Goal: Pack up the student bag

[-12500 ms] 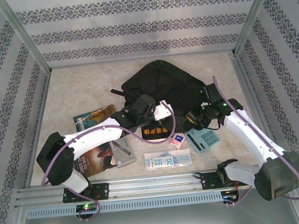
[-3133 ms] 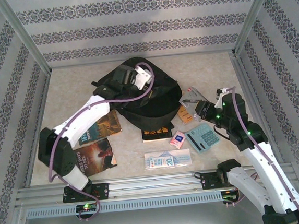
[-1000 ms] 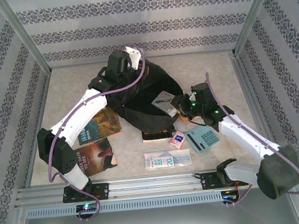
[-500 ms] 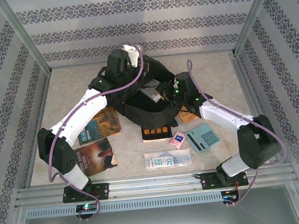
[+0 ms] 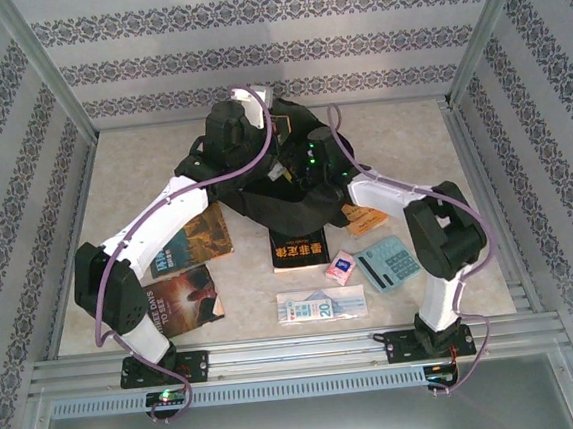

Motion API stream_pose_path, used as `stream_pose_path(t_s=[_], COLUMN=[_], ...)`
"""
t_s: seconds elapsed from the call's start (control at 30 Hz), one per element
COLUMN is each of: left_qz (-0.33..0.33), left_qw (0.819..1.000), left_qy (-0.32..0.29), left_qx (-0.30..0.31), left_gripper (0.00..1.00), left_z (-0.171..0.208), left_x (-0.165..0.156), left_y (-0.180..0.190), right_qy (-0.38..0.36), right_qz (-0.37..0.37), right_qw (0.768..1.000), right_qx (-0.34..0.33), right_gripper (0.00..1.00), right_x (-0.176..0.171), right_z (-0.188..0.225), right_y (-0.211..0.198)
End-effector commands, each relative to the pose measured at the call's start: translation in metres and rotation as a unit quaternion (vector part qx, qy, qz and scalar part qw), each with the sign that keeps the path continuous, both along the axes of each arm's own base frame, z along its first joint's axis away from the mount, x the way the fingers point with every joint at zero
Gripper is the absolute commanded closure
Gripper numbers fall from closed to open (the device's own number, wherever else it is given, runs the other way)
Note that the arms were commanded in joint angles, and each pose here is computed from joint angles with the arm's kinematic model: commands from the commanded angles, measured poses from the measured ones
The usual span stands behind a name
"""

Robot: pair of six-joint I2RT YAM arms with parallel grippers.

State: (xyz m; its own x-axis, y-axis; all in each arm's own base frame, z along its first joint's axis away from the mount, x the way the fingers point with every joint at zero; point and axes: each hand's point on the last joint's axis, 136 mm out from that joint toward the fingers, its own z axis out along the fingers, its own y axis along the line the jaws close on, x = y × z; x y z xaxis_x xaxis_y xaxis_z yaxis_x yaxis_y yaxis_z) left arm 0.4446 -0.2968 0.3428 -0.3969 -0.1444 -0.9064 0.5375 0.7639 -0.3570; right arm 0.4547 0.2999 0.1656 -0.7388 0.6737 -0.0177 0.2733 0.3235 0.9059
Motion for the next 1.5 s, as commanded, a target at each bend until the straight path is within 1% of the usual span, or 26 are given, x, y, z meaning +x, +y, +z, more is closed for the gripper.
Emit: stream_pose_path(t_s=[0.0,0.1,0.2,0.27,0.37,0.43,0.57,0.77,0.9,0.97,1.07,1.1,1.17,1.2,1.27,1.33,1.4,1.43,1.47], left_qz=[-0.012,0.001,0.029,0.048,0.063,0.068,0.07,0.043,0.024,0.015,-0.003,-0.009,-0.014,-0.011,0.003,0.013,0.025,0.036,0.049], left_qw=[0.993,0.993,0.995,0.995,0.996,0.996,0.997,0.999,0.997,0.996,0.995,0.995,0.995,0.996,0.998,1.0,1.0,0.999,0.998], left_qy=[-0.099,-0.108,-0.097,-0.084,-0.063,-0.052,-0.026,0.027,0.068,0.085,0.098,0.099,0.093,0.086,0.056,0.025,-0.005,-0.021,-0.036], left_qx=[-0.071,-0.046,-0.023,-0.022,-0.019,-0.009,-0.003,-0.016,-0.003,0.003,0.012,0.015,0.014,0.009,-0.003,-0.011,-0.014,-0.013,-0.01], left_gripper=[1.0,1.0,1.0,1.0,1.0,1.0,1.0,1.0,0.99,0.99,1.0,1.0,1.0,1.0,1.0,1.0,1.0,1.0,1.0], left_z=[0.08,0.079,0.067,0.056,0.038,0.027,0.008,-0.024,-0.053,-0.062,-0.068,-0.067,-0.06,-0.054,-0.032,-0.007,0.018,0.031,0.043], left_x=[-0.016,-0.015,-0.008,-0.002,0.006,0.01,0.015,0.015,0.006,-0.001,-0.013,-0.016,-0.02,-0.02,-0.018,-0.015,-0.012,-0.011,-0.009], left_y=[0.0,0.007,0.024,0.036,0.046,0.048,0.05,0.036,0.031,0.03,0.027,0.025,0.024,0.025,0.03,0.033,0.038,0.042,0.047], right_qy=[-0.077,-0.086,-0.103,-0.11,-0.12,-0.126,-0.148,-0.19,-0.159,-0.142,-0.12,-0.12,-0.123,-0.105,-0.044,0.004,0.014,0.011,0.008], right_qz=[0.032,0.051,0.065,0.071,0.082,0.098,0.145,0.149,0.149,0.17,0.205,0.206,0.197,0.186,0.178,0.162,0.147,0.146,0.147], right_qw=[0.996,0.995,0.992,0.991,0.986,0.981,0.961,0.933,0.925,0.908,0.882,0.877,0.881,0.889,0.916,0.935,0.948,0.953,0.952], right_qx=[0.03,0.019,-0.016,-0.04,-0.083,-0.113,-0.184,-0.266,-0.311,-0.356,-0.408,-0.417,-0.412,-0.405,-0.358,-0.316,-0.281,-0.267,-0.268], right_gripper=[0.42,0.3,0.22,0.19,0.19,0.2,0.23,0.29,0.38,0.4,0.41,0.41,0.41,0.41,0.4,0.39,0.39,0.38,0.37], right_x=[0.02,0.023,0.013,0.003,-0.018,-0.034,-0.077,-0.123,-0.151,-0.168,-0.193,-0.198,-0.207,-0.21,-0.214,-0.215,-0.213,-0.212,-0.212], right_z=[0.034,0.033,0.04,0.045,0.052,0.054,0.061,0.08,0.078,0.069,0.05,0.047,0.04,0.036,0.023,0.011,0.005,0.004,0.003], right_y=[0.027,0.031,0.025,0.016,-0.002,-0.011,-0.026,-0.07,-0.105,-0.121,-0.137,-0.142,-0.149,-0.155,-0.157,-0.157,-0.155,-0.152,-0.152])
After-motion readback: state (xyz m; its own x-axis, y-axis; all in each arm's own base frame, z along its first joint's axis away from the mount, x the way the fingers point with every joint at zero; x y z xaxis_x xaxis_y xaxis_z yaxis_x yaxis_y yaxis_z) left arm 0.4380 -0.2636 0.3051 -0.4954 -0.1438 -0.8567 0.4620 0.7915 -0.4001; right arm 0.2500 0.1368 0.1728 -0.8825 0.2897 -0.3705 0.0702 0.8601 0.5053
